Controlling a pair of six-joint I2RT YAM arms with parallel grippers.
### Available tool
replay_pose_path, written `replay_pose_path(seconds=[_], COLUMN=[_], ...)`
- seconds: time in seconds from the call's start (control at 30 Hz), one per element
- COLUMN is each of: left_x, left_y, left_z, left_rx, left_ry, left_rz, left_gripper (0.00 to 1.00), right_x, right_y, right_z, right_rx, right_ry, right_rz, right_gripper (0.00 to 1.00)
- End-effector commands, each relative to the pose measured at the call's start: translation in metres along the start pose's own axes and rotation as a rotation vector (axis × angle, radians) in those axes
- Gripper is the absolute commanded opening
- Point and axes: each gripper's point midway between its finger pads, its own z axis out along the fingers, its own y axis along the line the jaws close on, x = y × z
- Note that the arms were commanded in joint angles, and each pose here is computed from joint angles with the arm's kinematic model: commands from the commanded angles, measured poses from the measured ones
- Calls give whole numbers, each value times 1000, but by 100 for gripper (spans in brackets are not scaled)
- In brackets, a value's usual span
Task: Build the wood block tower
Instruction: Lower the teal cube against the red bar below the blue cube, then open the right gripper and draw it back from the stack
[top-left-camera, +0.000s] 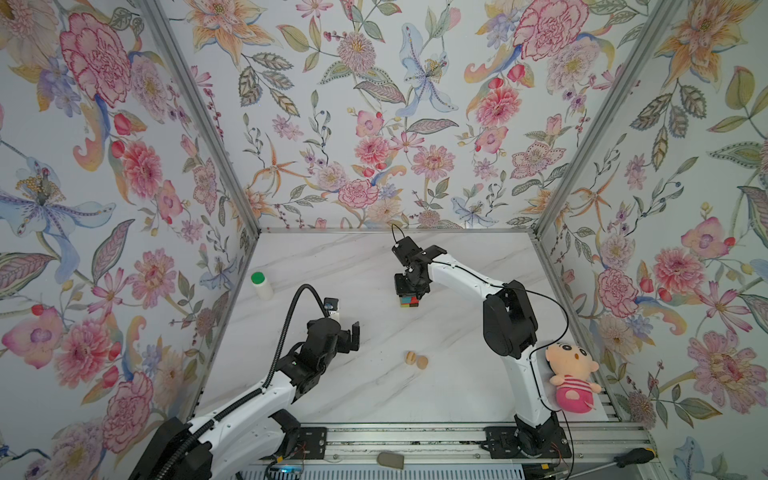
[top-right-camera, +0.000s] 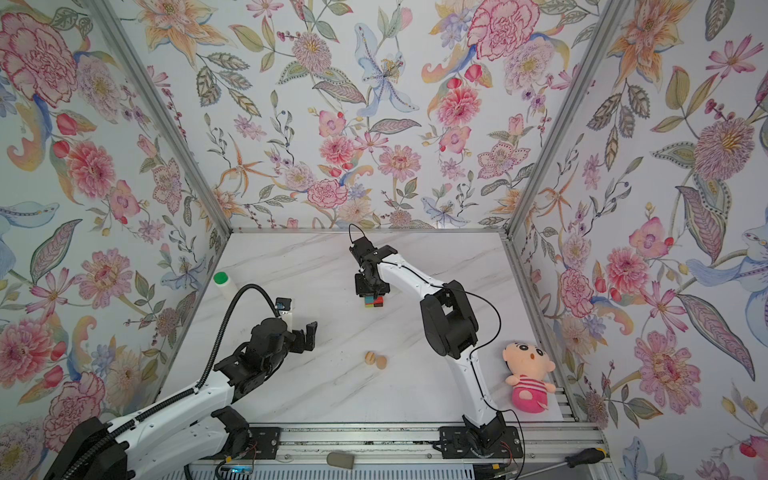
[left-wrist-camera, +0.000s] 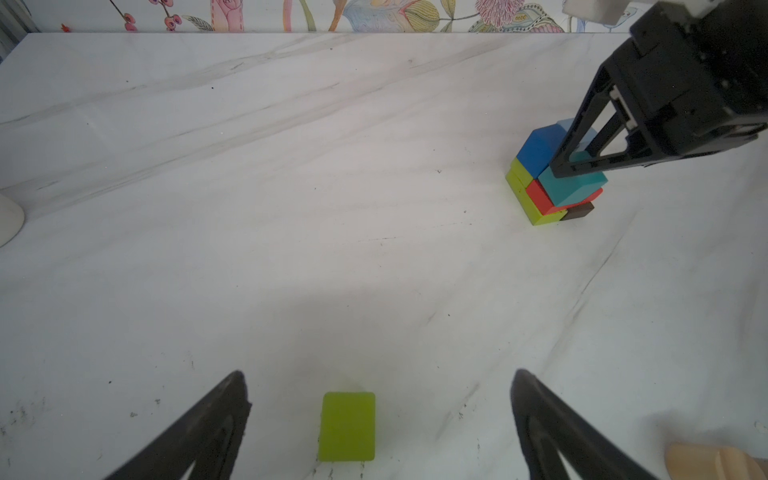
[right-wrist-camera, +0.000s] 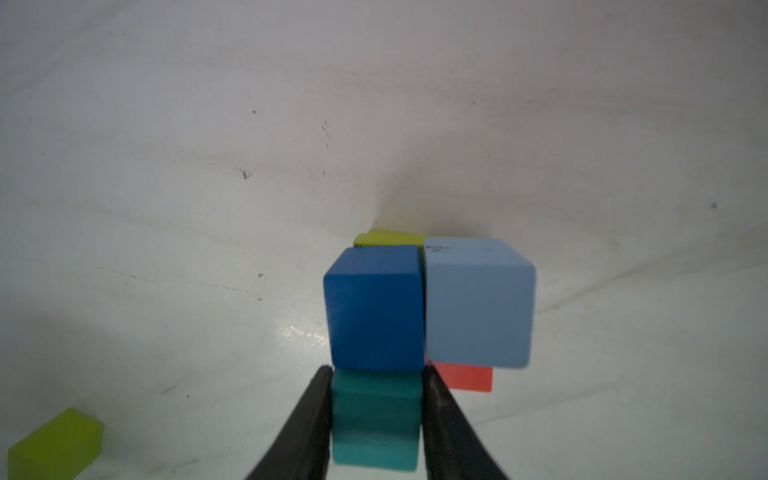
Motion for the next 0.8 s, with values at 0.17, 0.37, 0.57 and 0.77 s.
replay_pose_path(seconds=[0.17,0.37,0.57,0.77], left_x=[-13,-15,-17,-20], left_y=[1,2,1,2], left_z=[-2,-3,-4,-7], left_rx=[0,-3,-1,1], left_ry=[-35,-40,-44,-54], left_rz=[-3,-7,-8,-15], left_gripper=[99,99,99,99], right_x=[-1,-2,-4,-7], right_y=[0,2,2,2], right_z=[-1,-7,-19,-35], right_rx=[-3,-15,-19,-26], right_ry=[15,8,-15,-43], right_rz=[-5,-7,-7,-8], right_gripper=[42,45,52,55])
